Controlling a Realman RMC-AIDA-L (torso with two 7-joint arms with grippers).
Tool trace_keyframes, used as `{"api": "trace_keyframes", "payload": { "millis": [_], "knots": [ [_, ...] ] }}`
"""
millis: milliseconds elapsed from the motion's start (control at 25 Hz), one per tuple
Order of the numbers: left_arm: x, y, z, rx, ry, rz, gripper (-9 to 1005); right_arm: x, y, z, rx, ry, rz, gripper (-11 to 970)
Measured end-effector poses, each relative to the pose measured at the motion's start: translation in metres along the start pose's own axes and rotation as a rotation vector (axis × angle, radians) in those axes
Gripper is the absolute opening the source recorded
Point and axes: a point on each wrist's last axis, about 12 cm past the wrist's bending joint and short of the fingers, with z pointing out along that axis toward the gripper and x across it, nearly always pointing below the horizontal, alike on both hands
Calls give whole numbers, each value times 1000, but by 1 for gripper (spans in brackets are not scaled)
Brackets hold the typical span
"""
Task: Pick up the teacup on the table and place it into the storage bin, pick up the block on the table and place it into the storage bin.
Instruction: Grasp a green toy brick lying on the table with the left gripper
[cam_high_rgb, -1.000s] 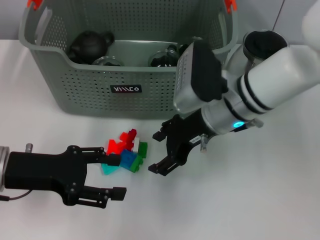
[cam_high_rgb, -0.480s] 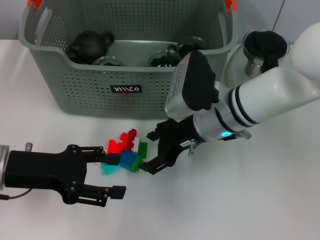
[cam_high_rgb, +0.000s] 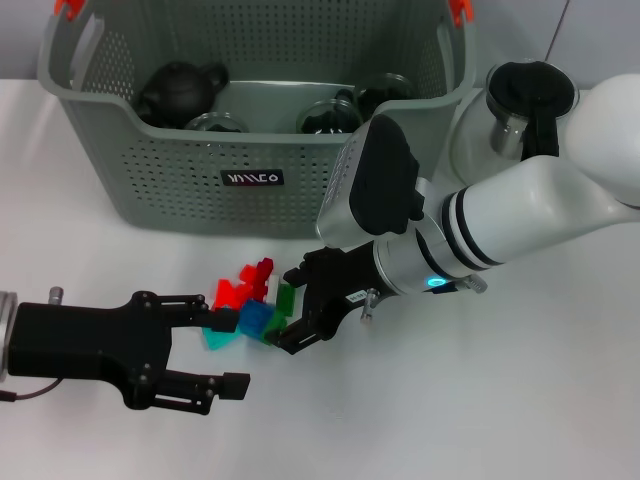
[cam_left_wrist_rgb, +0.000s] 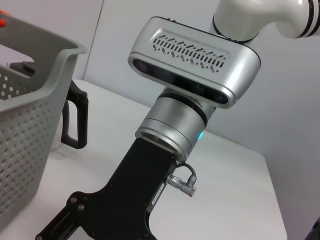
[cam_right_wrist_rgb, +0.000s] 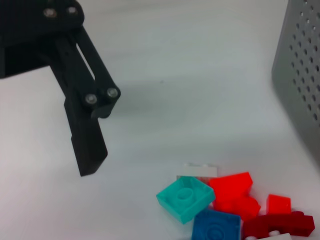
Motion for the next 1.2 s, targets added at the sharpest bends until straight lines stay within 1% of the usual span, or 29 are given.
{"api": "trace_keyframes", "payload": {
  "millis": [360, 800, 1200],
  "knots": [
    [1, 0, 0, -3, -1, -3, 827, 1, 1, 1, -6, -2, 8, 881],
    [1, 0, 0, -6, -1, -3, 827, 2, 7, -3, -73, 17, -18, 882],
    [1, 1, 1, -11, 1, -3, 827, 1, 10, -1, -79, 12, -28, 881]
  ]
}}
